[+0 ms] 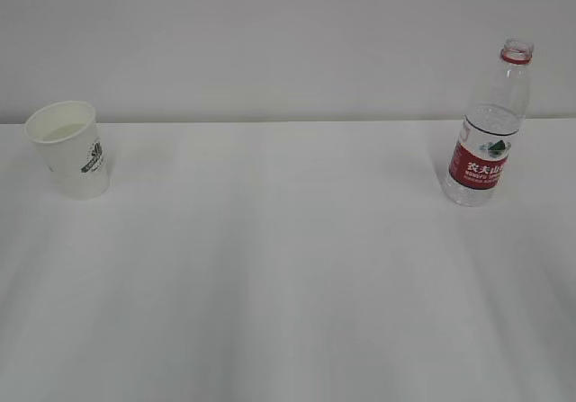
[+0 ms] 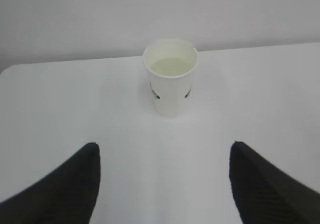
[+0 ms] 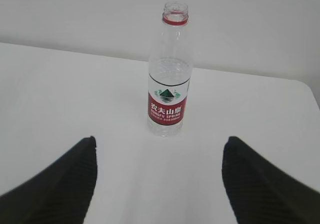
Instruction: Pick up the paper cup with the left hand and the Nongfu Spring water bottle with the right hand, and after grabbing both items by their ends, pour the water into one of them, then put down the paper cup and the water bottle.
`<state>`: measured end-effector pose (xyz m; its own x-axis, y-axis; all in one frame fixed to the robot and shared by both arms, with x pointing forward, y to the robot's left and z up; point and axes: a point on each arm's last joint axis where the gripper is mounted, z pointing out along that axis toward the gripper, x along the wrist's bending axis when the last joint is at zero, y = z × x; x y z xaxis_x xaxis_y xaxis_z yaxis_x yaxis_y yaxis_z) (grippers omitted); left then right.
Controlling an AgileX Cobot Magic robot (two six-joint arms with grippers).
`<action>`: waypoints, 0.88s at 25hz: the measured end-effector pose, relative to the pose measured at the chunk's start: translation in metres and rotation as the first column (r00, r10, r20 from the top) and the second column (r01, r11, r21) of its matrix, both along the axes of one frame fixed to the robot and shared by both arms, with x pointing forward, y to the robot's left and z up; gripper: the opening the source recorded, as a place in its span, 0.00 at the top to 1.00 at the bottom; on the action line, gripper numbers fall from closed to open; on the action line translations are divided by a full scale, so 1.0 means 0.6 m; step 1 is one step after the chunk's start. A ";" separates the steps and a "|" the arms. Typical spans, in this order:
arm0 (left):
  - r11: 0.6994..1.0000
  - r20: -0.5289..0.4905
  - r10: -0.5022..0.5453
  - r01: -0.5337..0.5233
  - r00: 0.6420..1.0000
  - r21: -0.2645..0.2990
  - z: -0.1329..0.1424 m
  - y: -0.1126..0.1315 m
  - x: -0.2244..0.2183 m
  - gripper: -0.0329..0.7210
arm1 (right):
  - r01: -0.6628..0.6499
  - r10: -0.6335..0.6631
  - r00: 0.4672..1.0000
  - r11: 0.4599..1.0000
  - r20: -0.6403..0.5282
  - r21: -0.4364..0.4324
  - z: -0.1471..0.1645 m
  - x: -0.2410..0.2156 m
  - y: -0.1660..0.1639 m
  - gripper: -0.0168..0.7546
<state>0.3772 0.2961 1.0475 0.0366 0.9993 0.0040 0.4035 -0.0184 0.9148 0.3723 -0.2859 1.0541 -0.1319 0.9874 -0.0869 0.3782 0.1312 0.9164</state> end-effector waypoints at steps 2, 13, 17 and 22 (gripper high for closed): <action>1.000 -0.022 0.001 -0.001 1.000 -0.001 -0.003 0.000 -0.002 0.18 | 0.000 0.000 1.000 1.000 -0.015 -0.001 0.001 -0.004 0.000 0.22; 1.000 -0.119 0.007 -0.007 0.993 0.004 0.028 0.001 -0.007 0.20 | -0.003 0.003 0.997 1.000 -0.077 -0.008 0.001 -0.044 -0.004 0.22; 1.000 -0.166 0.010 -0.009 0.986 0.006 0.043 0.002 -0.012 0.22 | -0.005 0.003 0.990 1.000 -0.141 -0.014 -0.006 -0.052 -0.004 0.22; 1.000 -0.285 0.015 -0.012 0.958 0.013 0.029 0.003 -0.023 0.23 | -0.007 0.004 0.980 1.000 -0.199 -0.015 -0.001 -0.058 -0.005 0.22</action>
<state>0.3634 0.2977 1.0651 0.0243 0.9997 0.0063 0.6477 -0.0205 0.7616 0.3374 -0.2886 1.0533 -0.1533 0.9854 -0.0740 0.5520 0.1475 0.8207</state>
